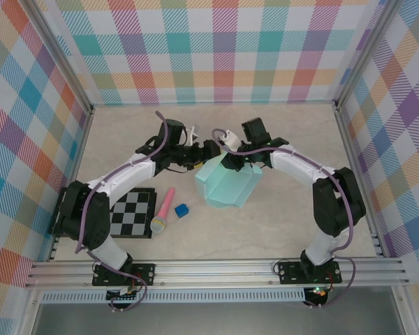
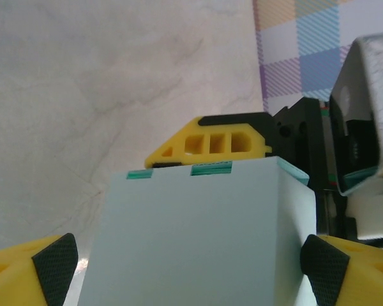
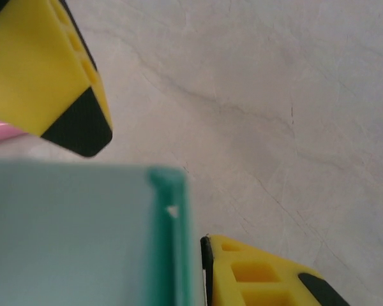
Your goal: Fold the paper box
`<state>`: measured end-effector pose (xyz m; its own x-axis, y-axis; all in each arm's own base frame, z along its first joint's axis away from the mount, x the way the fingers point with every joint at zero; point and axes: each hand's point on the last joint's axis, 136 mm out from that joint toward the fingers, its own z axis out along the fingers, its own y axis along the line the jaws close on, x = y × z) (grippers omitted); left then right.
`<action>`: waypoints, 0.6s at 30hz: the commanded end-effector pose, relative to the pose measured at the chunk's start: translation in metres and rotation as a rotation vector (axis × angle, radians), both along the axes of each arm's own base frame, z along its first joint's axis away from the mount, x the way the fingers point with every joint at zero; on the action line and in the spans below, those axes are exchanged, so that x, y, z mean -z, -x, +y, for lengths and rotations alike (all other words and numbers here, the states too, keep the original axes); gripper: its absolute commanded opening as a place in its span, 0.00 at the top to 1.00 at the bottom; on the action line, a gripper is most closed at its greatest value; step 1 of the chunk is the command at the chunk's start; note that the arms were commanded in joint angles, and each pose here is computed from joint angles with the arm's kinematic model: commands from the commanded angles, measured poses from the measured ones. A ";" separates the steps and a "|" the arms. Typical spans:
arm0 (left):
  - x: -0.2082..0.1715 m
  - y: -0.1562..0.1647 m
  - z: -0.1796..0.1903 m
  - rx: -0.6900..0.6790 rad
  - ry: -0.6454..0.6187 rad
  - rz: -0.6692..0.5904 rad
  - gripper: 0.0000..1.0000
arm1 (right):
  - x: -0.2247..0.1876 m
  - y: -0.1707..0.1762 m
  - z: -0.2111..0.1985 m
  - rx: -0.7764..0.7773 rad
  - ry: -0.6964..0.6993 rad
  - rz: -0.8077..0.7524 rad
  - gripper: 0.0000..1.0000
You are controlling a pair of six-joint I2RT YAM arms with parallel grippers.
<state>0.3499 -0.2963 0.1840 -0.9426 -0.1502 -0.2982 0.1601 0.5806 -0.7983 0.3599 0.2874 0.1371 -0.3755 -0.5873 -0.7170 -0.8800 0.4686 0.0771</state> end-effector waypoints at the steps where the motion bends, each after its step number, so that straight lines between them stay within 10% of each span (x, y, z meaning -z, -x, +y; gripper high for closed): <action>1: 0.032 0.001 -0.001 -0.021 -0.034 0.075 0.07 | -0.002 -0.010 0.005 0.016 0.007 -0.058 0.80; 18: 0.114 -0.002 0.018 -0.069 -0.289 0.181 0.23 | 0.059 -0.010 -0.001 0.117 0.068 -0.051 0.71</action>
